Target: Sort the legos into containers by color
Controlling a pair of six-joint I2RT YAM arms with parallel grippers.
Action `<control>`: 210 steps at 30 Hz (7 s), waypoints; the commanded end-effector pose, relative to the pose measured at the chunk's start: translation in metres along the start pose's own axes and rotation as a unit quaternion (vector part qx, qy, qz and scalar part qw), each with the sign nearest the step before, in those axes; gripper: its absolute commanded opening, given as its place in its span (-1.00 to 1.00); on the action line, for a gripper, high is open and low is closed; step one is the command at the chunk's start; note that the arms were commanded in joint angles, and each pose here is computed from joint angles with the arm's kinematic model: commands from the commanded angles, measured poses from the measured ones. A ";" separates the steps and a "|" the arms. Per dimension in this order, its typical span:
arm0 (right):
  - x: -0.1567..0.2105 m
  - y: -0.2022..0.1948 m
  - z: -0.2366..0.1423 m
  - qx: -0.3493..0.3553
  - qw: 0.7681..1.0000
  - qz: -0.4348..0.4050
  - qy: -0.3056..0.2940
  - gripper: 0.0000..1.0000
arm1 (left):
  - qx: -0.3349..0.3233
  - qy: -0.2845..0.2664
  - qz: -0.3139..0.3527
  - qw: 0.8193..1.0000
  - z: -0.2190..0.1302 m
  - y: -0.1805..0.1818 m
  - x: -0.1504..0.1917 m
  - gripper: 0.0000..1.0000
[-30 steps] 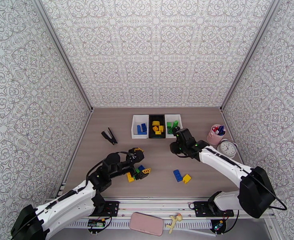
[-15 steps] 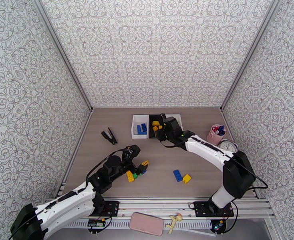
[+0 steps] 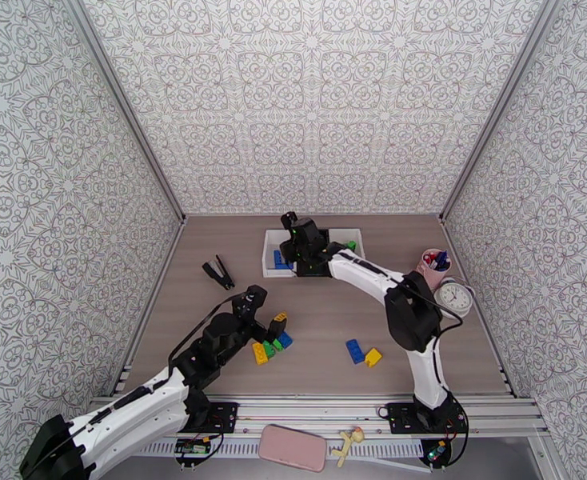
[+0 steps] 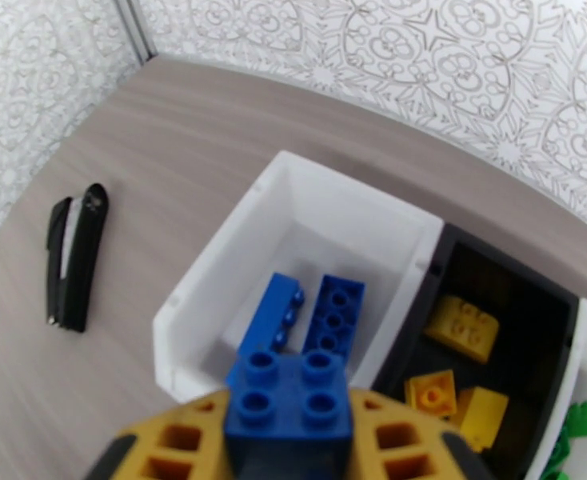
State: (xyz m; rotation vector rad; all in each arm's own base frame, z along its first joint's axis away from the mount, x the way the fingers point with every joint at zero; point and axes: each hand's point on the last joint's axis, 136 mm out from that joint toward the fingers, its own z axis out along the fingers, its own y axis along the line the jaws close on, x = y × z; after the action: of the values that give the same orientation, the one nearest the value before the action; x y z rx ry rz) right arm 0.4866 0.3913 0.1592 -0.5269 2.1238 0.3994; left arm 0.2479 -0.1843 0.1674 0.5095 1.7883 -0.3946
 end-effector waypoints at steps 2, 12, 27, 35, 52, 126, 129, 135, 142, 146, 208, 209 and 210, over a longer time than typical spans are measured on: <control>-0.019 -0.008 0.021 0.030 0.999 -0.011 -0.027 -0.53 | -0.030 -0.032 -0.017 0.999 -0.003 0.014 -0.009 0.99; -0.034 -0.011 0.037 0.025 0.999 -0.013 -0.041 -0.08 | -0.071 0.002 -0.056 0.996 -0.005 0.029 -0.002 0.99; -0.026 -0.013 -0.084 -0.005 0.995 -0.048 -0.092 0.78 | -0.258 0.161 -0.263 0.916 -0.043 0.054 0.041 0.99; 0.009 -0.009 -0.152 -0.045 0.991 -0.078 -0.098 0.90 | -0.295 0.249 -0.318 0.866 -0.045 0.034 0.064 0.99; 0.057 -0.023 -0.190 -0.031 0.993 -0.091 -0.064 0.91 | -0.294 0.374 -0.335 0.813 0.001 0.015 0.111 0.36; 0.101 -0.095 -0.292 0.110 0.989 0.025 -0.094 0.82 | 0.021 -0.001 -0.141 0.990 0.204 -0.060 -0.134 -0.79; 0.104 -0.100 -0.299 0.119 0.987 0.032 -0.099 0.81 | 0.043 -0.013 -0.140 0.989 0.234 -0.070 -0.140 -0.78; 0.106 -0.105 -0.312 0.128 0.985 0.037 -0.108 0.82 | 0.054 -0.009 -0.190 0.980 0.292 -0.066 -0.135 -0.79; 0.106 -0.109 -0.320 0.139 0.983 0.036 -0.112 0.82 | 0.041 0.007 -0.224 0.974 0.343 -0.051 -0.119 -0.78; 0.102 -0.107 -0.319 0.133 0.984 0.032 -0.114 0.83 | 0.031 0.025 -0.222 0.974 0.364 -0.044 -0.106 -0.77; 0.307 -0.094 -0.309 0.209 0.837 0.453 0.227 0.80 | 0.324 -0.032 0.166 0.931 0.045 -0.167 -0.018 0.99; 0.311 -0.093 -0.307 0.212 0.832 0.456 0.235 0.79 | 0.331 -0.033 0.172 0.927 0.041 -0.168 -0.016 0.99; 0.315 -0.091 -0.305 0.212 0.828 0.459 0.242 0.78 | 0.339 -0.035 0.178 0.923 0.037 -0.170 -0.015 0.99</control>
State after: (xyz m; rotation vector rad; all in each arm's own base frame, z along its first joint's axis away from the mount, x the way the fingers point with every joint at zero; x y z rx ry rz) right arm 0.1644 0.0954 0.0702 0.6963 2.7255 0.2626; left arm 0.2036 -0.3468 0.1515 1.2092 1.5734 -0.7568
